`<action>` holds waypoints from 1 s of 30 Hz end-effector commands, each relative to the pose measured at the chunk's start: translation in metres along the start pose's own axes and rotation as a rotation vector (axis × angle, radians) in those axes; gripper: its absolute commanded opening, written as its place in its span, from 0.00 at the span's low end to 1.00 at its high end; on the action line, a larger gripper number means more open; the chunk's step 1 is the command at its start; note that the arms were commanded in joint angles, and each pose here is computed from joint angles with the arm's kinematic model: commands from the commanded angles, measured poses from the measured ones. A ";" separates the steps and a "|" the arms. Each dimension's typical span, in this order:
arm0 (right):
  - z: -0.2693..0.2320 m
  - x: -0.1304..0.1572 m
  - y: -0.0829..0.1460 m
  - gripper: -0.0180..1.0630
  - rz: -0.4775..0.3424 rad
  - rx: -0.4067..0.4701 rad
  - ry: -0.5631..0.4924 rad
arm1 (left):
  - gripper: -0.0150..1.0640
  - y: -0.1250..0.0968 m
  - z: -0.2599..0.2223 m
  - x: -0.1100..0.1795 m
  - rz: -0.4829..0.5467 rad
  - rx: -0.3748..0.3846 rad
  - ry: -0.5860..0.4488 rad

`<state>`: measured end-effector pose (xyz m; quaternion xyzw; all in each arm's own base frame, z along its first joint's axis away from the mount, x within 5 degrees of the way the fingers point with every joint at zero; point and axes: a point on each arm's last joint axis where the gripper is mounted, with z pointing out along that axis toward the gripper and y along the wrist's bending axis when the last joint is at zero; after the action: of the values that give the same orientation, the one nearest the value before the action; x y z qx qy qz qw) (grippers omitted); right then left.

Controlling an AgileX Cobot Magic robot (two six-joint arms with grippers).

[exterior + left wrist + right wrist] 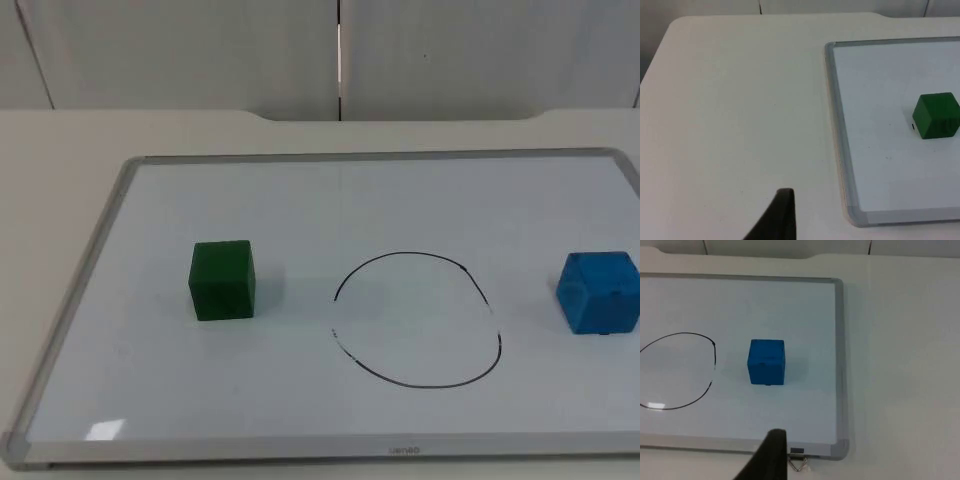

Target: Push the two cubes into the marked area.

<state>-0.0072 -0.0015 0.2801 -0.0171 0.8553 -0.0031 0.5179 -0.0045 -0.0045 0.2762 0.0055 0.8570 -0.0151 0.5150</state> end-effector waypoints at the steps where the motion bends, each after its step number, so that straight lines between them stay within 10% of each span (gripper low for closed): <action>1: 0.000 0.000 0.000 0.99 -0.003 -0.005 -0.005 | 0.99 0.000 0.001 0.002 -0.003 0.002 0.004; 30: 0.000 0.000 0.000 0.99 -0.004 -0.003 -0.005 | 0.99 0.000 0.001 0.002 -0.003 0.002 0.004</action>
<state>-0.0072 -0.0015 0.2801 -0.0171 0.8553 -0.0031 0.5179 -0.0045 -0.0045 0.2762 0.0055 0.8570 -0.0151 0.5150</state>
